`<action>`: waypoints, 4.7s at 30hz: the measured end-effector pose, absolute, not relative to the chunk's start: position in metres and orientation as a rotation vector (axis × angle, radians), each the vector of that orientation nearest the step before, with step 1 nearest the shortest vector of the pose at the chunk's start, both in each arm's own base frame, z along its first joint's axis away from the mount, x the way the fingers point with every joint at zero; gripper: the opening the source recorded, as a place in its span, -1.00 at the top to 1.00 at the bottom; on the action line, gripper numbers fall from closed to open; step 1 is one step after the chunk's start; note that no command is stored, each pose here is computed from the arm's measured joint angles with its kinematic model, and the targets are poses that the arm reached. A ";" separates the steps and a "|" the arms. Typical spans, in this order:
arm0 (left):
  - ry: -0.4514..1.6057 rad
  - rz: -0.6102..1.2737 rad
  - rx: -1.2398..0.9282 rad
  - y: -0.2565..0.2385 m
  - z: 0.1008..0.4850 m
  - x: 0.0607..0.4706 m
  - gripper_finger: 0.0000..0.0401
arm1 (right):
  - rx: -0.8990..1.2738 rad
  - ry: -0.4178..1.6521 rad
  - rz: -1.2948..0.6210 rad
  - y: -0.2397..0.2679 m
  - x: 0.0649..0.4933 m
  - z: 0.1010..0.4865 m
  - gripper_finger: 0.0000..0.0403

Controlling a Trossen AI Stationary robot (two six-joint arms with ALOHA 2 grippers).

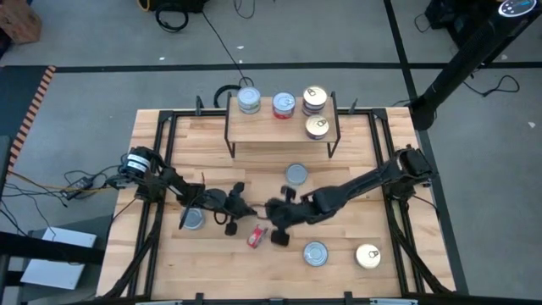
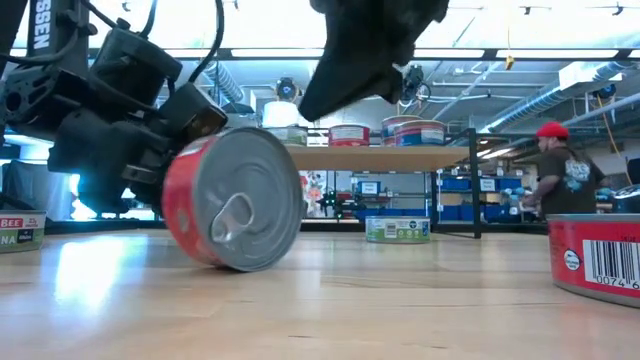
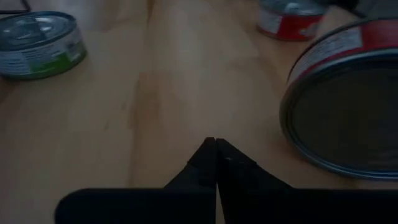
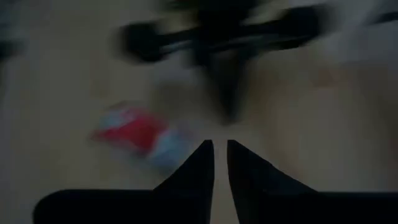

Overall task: Stack canned seafood by type on shelf
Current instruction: Put the red tuna can on the shelf aligned with the red tuna cans

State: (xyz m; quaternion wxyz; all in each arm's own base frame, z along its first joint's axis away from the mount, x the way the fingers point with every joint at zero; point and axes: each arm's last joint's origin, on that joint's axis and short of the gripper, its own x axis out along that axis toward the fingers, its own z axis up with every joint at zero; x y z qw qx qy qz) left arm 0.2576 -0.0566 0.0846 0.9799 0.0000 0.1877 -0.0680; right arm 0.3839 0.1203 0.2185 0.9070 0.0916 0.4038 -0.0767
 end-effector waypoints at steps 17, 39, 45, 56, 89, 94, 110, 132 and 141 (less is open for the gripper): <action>0.316 -0.322 -0.041 -0.050 0.099 0.204 0.97 | 0.133 0.738 -0.209 0.145 0.412 0.155 0.96; 0.320 -0.387 -0.048 -0.051 0.098 0.201 0.97 | 0.303 0.598 -0.148 0.150 0.409 0.198 -0.03; 0.329 -0.372 -0.052 -0.050 0.097 0.201 0.97 | 0.310 0.571 -0.162 0.163 0.413 0.190 -0.26; 0.385 -0.335 -0.061 -0.050 0.091 0.199 0.97 | 0.224 0.692 -0.257 0.183 0.455 0.188 -0.29; 0.390 -0.254 -0.048 -0.048 0.090 0.198 0.97 | -0.063 0.825 -0.398 0.180 0.457 0.209 0.27; 0.390 -0.254 -0.050 -0.048 0.090 0.198 0.97 | -0.281 0.825 -0.527 0.166 0.436 0.246 0.27; 0.392 -0.254 -0.058 -0.048 0.090 0.198 0.97 | -1.030 1.163 -0.767 0.038 0.439 0.265 0.27; 0.395 -0.255 -0.057 -0.048 0.090 0.198 0.97 | -0.756 1.333 -0.737 -0.043 0.434 0.243 -0.38; 0.395 -0.255 -0.057 -0.048 0.090 0.198 0.97 | -0.646 1.347 -0.792 -0.050 0.427 0.247 -0.45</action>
